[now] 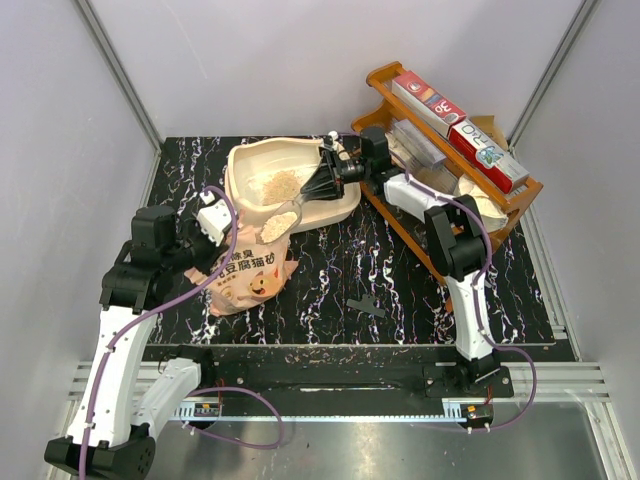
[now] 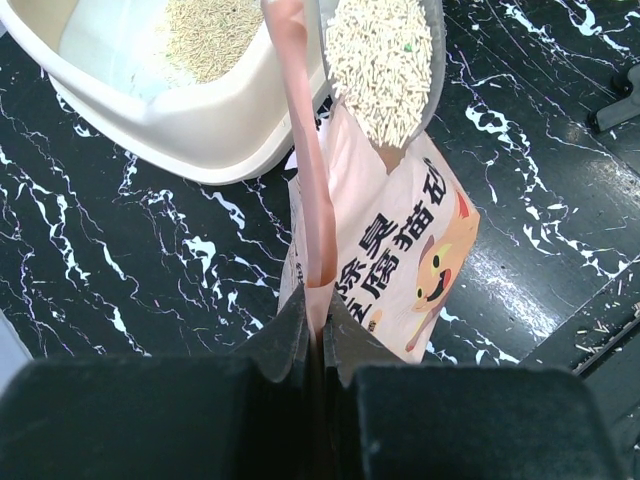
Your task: Fill the litter box with clean litter
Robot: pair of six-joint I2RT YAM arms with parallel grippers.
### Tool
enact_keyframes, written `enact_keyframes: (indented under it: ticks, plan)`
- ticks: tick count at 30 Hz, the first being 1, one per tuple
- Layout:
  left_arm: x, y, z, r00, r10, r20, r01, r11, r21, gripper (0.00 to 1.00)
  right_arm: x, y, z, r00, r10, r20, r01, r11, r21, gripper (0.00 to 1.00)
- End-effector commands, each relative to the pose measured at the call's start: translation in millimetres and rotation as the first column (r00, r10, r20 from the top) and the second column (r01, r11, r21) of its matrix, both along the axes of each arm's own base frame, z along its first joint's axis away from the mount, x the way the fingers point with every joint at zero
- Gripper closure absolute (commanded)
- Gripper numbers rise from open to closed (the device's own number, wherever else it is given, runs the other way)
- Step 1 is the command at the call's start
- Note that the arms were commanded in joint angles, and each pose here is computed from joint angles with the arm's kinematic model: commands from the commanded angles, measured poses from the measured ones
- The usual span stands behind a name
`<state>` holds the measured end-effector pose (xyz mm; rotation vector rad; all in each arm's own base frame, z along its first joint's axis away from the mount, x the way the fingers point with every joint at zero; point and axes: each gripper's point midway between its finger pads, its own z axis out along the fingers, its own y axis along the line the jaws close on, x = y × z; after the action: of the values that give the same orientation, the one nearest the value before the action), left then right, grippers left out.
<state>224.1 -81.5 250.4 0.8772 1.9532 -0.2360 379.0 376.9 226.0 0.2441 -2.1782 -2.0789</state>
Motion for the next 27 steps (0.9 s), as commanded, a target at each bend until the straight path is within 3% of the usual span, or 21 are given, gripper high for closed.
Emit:
enact_keyframes:
  ticks: [1, 18, 27]
  plan:
    - [10, 7, 32, 0.992, 0.025, 0.125, -0.027, 1.0, 0.01, 1.0, 3, -11, 37, 0.994, 0.009, 0.104, -0.014, 0.999, 0.046, 1.0]
    - [9, 17, 19, 0.996, 0.031, 0.079, -0.036, 0.997, 0.068, 0.99, 51, -9, 59, 0.979, -0.114, 0.167, 0.104, 0.992, 0.067, 1.0]
    - [6, 23, 19, 0.997, 0.051, 0.065, -0.055, 0.996, 0.073, 0.99, 106, -5, 46, 0.922, -0.319, 0.219, 0.323, 0.946, 0.017, 1.0]
